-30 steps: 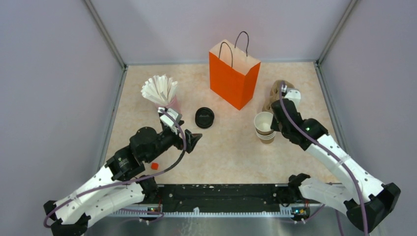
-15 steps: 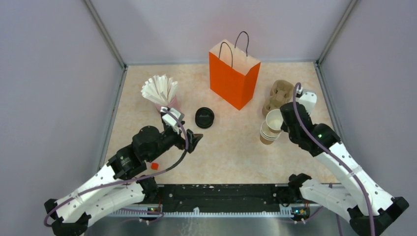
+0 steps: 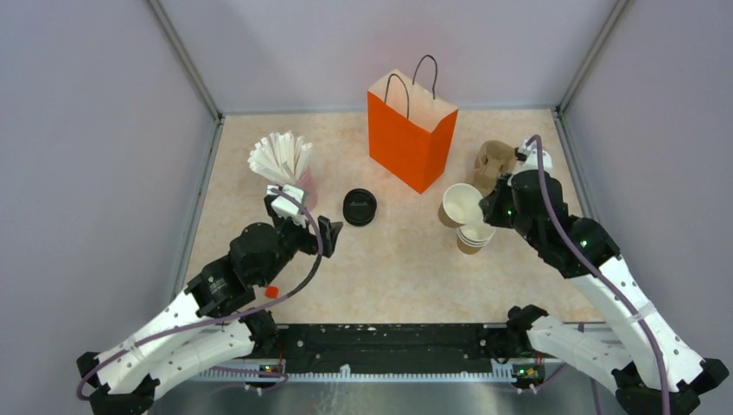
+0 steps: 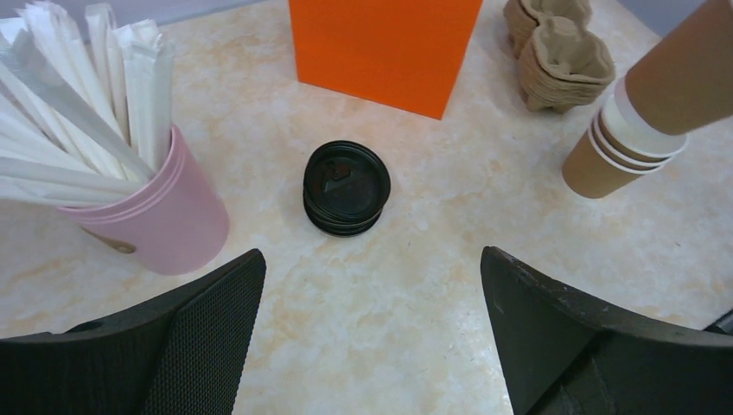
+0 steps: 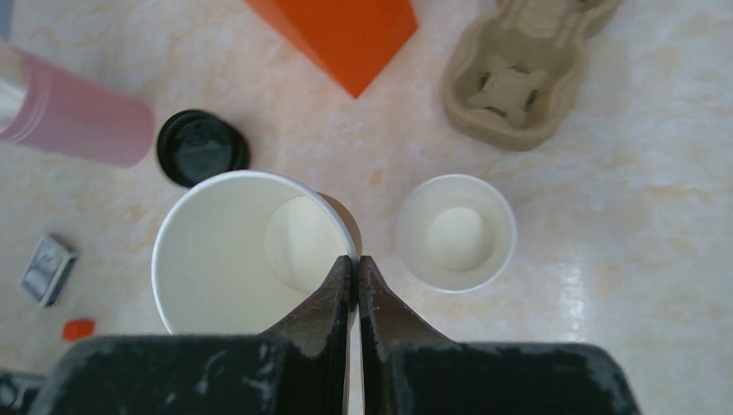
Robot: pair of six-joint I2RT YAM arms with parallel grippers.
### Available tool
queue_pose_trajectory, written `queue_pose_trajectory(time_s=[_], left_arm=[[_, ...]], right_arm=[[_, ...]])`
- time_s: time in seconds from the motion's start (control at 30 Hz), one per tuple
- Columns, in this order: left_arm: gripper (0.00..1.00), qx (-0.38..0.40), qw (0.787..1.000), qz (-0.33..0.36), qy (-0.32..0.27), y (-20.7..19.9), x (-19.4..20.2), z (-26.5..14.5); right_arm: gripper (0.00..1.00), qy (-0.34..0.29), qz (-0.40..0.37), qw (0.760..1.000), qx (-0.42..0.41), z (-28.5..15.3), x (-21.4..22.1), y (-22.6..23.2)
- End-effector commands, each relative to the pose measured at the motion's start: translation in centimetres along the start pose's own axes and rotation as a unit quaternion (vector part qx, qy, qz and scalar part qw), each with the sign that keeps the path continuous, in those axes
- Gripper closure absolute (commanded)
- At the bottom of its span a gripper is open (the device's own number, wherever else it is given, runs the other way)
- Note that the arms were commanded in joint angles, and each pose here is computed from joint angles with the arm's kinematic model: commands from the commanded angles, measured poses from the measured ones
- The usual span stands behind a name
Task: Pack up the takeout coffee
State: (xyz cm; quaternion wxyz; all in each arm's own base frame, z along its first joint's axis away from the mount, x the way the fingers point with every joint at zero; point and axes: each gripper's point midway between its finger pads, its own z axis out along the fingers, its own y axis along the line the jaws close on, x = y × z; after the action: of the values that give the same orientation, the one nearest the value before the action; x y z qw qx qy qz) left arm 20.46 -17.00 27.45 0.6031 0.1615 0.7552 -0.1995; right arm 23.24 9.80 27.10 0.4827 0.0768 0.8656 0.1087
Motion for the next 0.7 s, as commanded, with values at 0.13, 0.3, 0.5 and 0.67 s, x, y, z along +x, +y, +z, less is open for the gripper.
queue_pose_trajectory(time_s=[0.13, 0.3, 0.5, 0.67], left_arm=[[0.01, -0.092, 0.996, 0.001, 0.005, 2.7, -1.4, 0.3], [0.01, -0.101, 0.995, -0.006, 0.011, 3.0, -0.7, 0.2], [0.01, -0.100, 0.995, -0.016, 0.022, 3.0, 0.2, 0.1], [0.01, -0.092, 0.995, -0.019, 0.035, 2.7, 1.3, 0.3]], right_arm=[[1.00, 0.081, -0.001, 0.983, -0.164, 2.0, 4.7, 8.2], [1.00, 0.128, -0.045, 0.977, -0.166, 2.8, 11.1, 10.8], [1.00, 0.167, -0.071, 0.971, -0.156, 4.4, 16.0, 11.7], [1.00, 0.167, -0.089, 0.972, -0.142, 5.2, 17.2, 12.1]])
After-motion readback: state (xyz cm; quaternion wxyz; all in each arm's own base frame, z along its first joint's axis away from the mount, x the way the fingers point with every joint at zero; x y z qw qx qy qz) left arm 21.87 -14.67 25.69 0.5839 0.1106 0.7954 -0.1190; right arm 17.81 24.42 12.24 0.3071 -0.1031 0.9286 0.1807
